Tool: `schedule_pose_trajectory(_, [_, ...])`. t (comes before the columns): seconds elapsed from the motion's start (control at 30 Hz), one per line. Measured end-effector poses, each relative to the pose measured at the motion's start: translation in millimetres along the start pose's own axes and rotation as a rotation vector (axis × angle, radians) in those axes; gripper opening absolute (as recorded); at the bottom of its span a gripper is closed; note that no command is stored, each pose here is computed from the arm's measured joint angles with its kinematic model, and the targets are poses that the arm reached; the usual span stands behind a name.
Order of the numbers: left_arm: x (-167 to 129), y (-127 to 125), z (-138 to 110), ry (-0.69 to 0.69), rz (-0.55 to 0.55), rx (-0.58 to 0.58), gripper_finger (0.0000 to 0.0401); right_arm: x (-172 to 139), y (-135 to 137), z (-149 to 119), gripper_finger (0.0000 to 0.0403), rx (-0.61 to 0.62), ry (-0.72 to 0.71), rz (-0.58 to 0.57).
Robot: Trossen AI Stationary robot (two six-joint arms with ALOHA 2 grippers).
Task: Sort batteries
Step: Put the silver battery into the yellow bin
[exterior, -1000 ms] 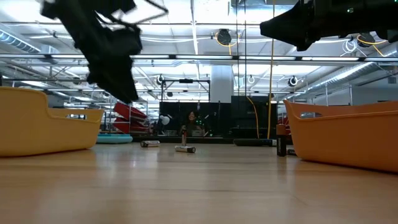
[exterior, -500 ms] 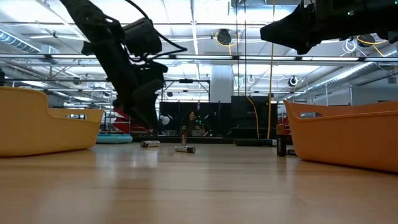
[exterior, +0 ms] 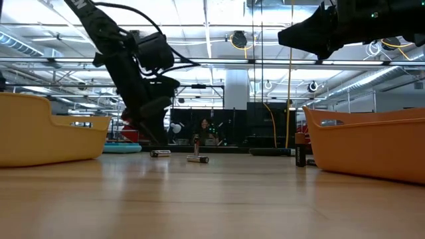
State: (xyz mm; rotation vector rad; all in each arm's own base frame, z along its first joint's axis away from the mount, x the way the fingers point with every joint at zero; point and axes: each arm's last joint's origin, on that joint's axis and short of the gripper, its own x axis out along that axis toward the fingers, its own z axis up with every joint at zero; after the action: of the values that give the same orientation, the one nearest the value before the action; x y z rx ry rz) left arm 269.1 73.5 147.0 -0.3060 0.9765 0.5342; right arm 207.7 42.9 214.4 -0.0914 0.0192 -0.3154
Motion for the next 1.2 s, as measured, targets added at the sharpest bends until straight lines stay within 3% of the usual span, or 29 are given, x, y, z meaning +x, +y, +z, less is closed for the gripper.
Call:
schedule_pose_trajectory(0.5, [23.0,4.8,-3.5,0.039,0.018,0.009,0.0214,0.0,0.1,-0.8,0.0132,-0.005,0.007,0.001])
schedule_pose_trajectory(0.6, [27.7,3.6,-4.5,0.048,0.018,0.032,0.017,0.0,0.1,-0.8,0.0132,-0.005,0.007,0.001])
schedule_pose_trajectory(0.73, [30.8,0.8,-6.7,0.064,0.001,0.081,0.005,0.0,0.1,-0.8,0.0132,-0.005,0.008,0.001])
schedule_pose_trajectory(0.83, [30.4,-3.1,-7.7,0.06,-0.005,0.108,0.0043,0.0,0.1,-0.8,0.0132,-0.005,0.008,0.001])
schedule_pose_trajectory(1.03, [13.2,-13.5,0.2,0.051,-0.055,0.128,0.0043,0.0,0.0,-0.4,0.0132,0.002,0.004,0.0])
schedule_pose_trajectory(1.2, [-33.7,-31.1,23.0,0.004,-0.091,0.149,0.0043,0.0,0.0,-0.8,0.0132,0.014,0.007,0.0])
